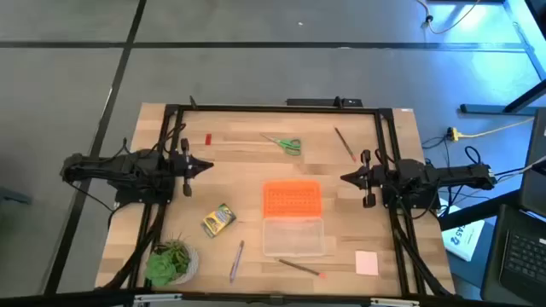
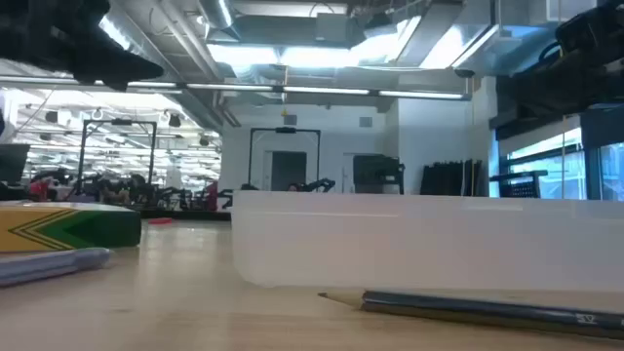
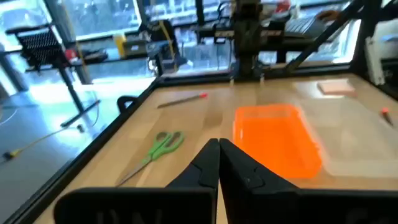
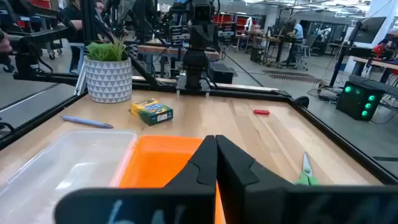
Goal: Pack school essentials
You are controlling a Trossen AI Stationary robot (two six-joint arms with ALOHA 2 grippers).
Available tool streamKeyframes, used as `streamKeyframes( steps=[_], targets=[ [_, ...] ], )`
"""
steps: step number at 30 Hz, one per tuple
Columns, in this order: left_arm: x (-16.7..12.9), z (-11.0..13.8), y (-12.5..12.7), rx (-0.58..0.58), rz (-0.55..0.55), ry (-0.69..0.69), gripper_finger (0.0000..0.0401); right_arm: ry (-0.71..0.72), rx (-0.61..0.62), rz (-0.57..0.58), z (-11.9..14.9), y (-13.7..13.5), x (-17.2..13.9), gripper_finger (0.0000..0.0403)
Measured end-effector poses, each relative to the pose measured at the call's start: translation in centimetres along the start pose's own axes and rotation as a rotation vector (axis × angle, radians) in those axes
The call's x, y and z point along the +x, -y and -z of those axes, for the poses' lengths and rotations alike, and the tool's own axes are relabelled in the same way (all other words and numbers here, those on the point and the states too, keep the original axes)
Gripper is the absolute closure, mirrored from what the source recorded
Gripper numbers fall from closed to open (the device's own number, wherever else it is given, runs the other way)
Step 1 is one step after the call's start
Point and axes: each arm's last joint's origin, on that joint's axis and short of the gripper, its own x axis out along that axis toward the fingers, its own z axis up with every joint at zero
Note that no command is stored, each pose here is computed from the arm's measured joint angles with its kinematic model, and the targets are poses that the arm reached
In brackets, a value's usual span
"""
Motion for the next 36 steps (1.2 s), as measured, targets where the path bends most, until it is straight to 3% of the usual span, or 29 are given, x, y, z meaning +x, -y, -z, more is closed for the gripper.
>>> streamKeyframes(
  steps=[6,15,24,29,36],
  targets=[
    [0.1,-2.0,-0.3,0.008,-0.057,-0.096,0.0401,0.000,0.000,0.000,0.0,0.0,0.0,0.0400],
    [0.6,-6.4,-0.9,-0.054,-0.188,-0.351,0.0401,-0.001,0.023,0.009,0.0,0.0,0.0,0.0400],
    [3.5,-10.5,-0.5,-0.130,-0.274,-0.592,0.0401,-0.014,0.026,0.085,0.1,0.2,0.0,0.0401],
    [5.6,-12.7,0.0,-0.093,-0.256,-0.657,0.0401,-0.017,0.052,0.089,0.0,0.3,0.0,0.0401],
    [7.6,-14.6,0.4,-0.001,-0.205,-0.667,0.0388,-0.135,0.019,0.258,-1.9,0.9,-0.2,0.0402]
  ],
)
